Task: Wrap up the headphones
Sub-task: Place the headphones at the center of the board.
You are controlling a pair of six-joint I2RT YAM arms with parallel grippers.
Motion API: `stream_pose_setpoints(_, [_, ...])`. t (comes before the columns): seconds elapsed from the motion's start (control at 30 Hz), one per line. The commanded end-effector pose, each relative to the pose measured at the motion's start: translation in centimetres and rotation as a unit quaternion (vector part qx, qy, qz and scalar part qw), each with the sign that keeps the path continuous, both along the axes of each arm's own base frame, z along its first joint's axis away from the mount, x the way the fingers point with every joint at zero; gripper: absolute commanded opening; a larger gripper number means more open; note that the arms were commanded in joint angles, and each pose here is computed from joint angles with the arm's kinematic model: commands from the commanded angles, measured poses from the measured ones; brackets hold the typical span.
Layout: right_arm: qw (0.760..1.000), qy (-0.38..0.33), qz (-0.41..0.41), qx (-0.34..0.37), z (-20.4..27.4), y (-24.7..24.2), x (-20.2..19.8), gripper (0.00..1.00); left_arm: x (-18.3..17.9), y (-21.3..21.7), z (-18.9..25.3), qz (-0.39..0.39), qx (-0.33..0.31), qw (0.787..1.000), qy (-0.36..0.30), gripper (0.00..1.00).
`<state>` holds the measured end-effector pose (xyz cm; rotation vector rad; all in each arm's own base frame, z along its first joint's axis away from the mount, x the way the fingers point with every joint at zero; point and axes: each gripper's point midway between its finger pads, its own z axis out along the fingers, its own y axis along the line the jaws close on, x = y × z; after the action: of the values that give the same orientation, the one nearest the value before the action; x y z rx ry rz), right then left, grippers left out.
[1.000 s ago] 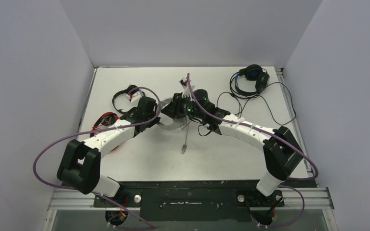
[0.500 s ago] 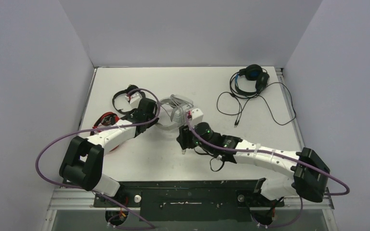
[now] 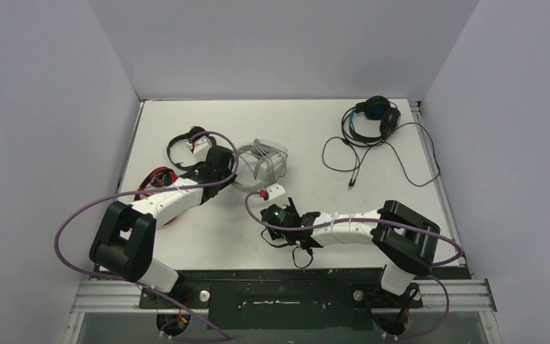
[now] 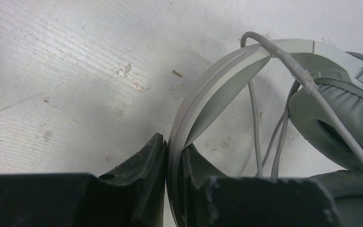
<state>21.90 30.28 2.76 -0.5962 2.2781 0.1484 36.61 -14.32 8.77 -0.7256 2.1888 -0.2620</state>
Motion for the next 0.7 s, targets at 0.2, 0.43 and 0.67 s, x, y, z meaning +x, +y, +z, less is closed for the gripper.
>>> stream_pose_setpoints(0.2, [0.997,0.011,-0.007,0.071,1.1,2.7,1.7,0.49,2.7,-1.3,3.2,0.013,-0.048,0.996,-0.068,0.0])
stream_pose_setpoints(0.43, [0.996,0.001,-0.019,0.081,2.0,2.5,2.2,0.5,2.8,-1.3,3.3,0.012,-0.049,0.996,-0.069,0.0])
stream_pose_setpoints(0.67, [0.995,0.006,-0.025,0.095,1.4,3.4,3.4,0.5,2.9,-1.3,3.3,0.012,-0.047,0.996,-0.069,0.0])
